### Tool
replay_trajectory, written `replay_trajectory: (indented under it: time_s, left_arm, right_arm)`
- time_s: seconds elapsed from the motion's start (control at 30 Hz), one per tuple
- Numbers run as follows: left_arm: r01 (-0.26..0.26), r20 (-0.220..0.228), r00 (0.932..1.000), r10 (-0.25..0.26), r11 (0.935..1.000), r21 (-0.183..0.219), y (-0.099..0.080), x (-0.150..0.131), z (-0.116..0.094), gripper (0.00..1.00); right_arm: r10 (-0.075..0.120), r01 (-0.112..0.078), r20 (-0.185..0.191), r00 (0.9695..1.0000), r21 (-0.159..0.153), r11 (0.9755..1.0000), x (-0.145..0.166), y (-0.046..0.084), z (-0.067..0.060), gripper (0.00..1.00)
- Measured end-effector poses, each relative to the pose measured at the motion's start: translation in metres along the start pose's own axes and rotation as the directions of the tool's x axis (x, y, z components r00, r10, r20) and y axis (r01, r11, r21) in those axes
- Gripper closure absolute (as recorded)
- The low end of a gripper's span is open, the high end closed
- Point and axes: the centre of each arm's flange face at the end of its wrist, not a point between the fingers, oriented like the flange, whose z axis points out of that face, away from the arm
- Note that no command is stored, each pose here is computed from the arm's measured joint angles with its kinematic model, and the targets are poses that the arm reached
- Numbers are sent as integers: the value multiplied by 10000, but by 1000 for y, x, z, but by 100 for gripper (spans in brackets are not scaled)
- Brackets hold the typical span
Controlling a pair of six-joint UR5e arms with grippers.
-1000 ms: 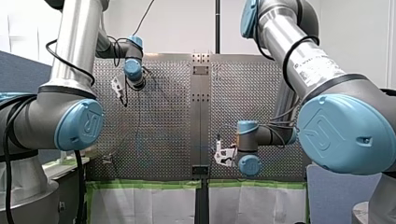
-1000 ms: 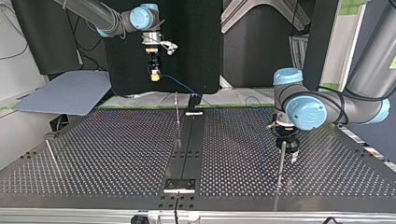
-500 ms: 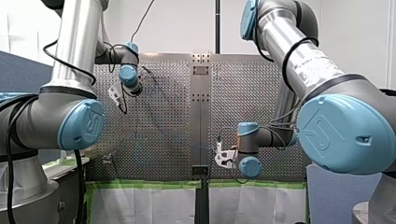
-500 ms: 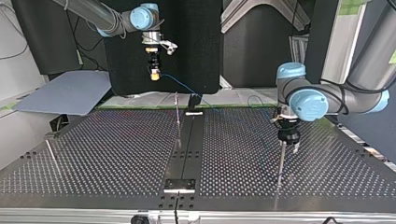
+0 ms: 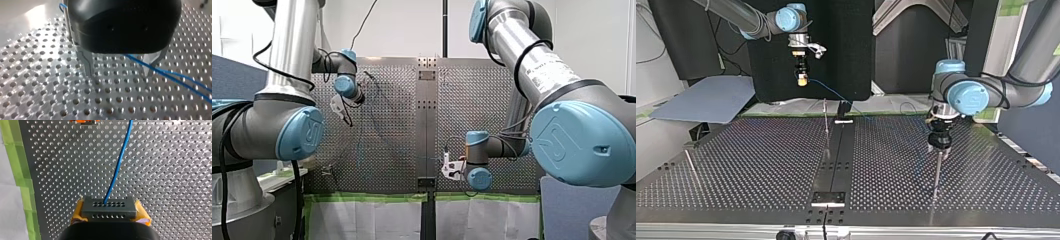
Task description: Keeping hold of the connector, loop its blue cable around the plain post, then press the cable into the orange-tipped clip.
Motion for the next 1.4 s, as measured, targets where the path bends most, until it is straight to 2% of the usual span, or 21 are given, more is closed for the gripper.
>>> replay_trajectory:
  time_s: [0.1,0.3,0.47,0.67,0.73,0.87,0.97,1.17,1.4]
  left_arm:
    - [297,-13,9996,-297,9989,364,-2,0,-5,2]
    - [818,-39,9966,-818,9906,1095,-9,-2,-22,2]
    - [1233,-143,9923,-1227,9773,1722,-17,-3,-38,2]
    - [1756,-581,9842,-1671,9622,2079,-20,-2,-61,2]
    - [1780,-597,9837,-1694,9637,1991,-17,-5,-69,2]
    - [1601,-449,9869,-1549,9742,1588,-9,-9,-82,2]
    - [1362,-171,9907,-1351,9803,1428,-11,-20,-88,2]
    - [730,697,9941,-831,9879,1367,-34,-57,-96,2]
    - [115,1560,9872,-323,9911,1328,-63,-95,-110,2]
  right_arm:
    - [0,0,1,10000,-2,10000,0,0,0,100]
    - [1,-1,0,10000,-6,10000,0,0,0,100]
    - [1,-1,4,10000,-10,10000,0,0,0,100]
    - [10,-10,1,10000,-10,10000,0,0,0,100]
    - [22,-22,-1,10000,-17,10000,0,1,0,100]
    - [37,-37,1,10000,-42,10000,0,2,1,100]
    - [45,-45,2,10000,-45,10000,0,2,1,100]
    - [87,-88,-49,9999,-37,10000,1,2,2,100]
    - [137,-137,-102,9999,-15,9999,1,3,3,100]
